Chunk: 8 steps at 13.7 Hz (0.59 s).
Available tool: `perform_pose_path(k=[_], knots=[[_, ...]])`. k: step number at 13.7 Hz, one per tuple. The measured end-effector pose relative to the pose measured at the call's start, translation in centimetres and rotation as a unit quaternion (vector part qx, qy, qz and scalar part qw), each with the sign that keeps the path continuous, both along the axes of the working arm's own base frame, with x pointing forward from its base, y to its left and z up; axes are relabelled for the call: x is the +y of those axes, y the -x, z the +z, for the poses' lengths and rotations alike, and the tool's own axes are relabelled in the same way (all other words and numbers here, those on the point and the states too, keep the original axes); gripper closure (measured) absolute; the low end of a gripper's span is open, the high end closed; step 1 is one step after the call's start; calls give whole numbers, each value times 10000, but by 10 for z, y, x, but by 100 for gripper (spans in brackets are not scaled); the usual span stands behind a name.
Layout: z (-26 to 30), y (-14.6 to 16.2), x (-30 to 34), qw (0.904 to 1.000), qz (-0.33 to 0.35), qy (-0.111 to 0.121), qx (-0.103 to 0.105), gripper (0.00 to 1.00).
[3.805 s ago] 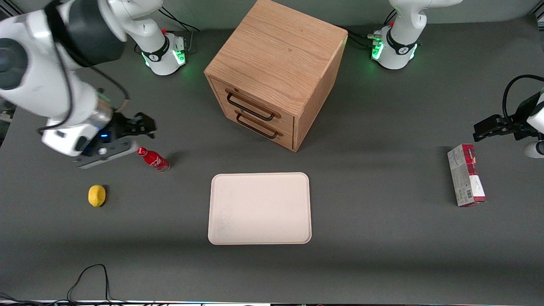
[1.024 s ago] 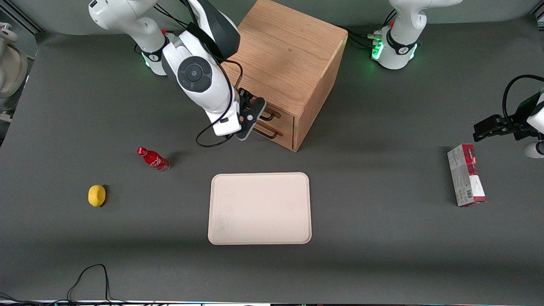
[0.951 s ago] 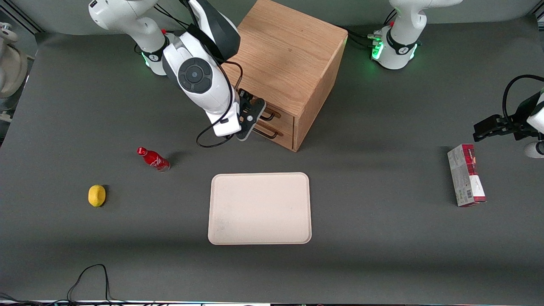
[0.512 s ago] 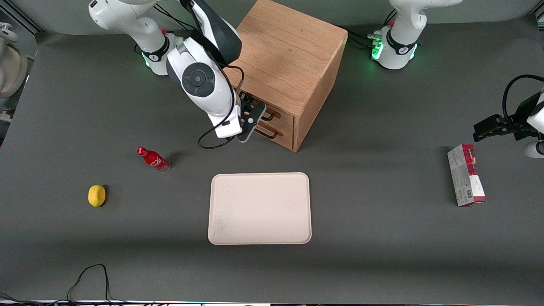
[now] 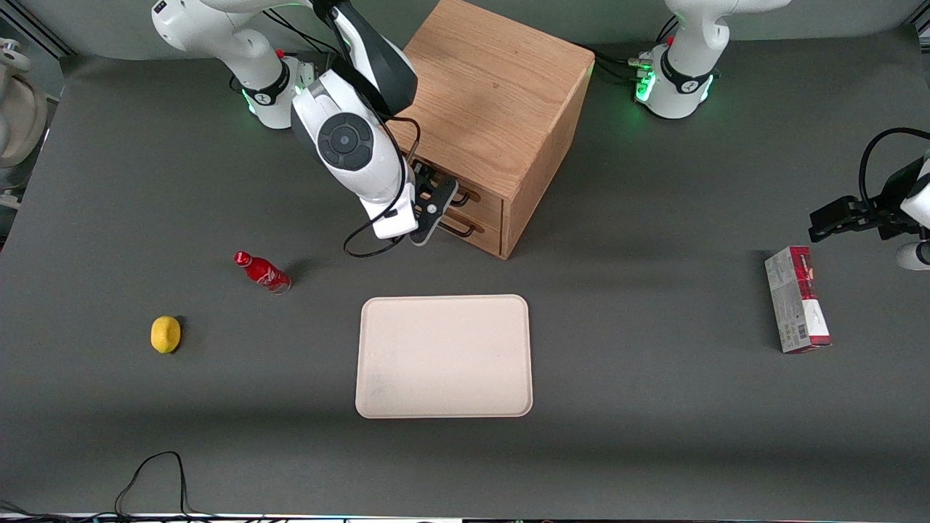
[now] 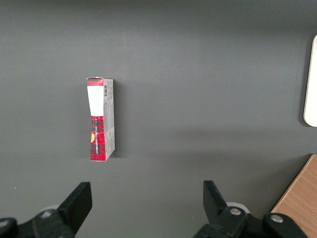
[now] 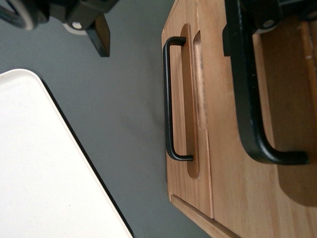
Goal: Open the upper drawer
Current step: 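Pull the handle outward with the right gripper, sliding the drawer open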
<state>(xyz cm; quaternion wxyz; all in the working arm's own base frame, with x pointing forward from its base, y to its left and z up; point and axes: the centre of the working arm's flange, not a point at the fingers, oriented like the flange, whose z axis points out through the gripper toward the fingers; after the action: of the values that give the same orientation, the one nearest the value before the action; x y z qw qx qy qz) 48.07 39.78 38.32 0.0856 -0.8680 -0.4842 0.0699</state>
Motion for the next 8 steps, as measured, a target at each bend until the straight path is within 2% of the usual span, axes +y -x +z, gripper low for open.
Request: perform_pose_path(k=[3, 8], knots=[[0, -7, -4, 9998, 141, -95, -73, 0], [2, -45, -34, 9994, 54, -212, -256, 0]])
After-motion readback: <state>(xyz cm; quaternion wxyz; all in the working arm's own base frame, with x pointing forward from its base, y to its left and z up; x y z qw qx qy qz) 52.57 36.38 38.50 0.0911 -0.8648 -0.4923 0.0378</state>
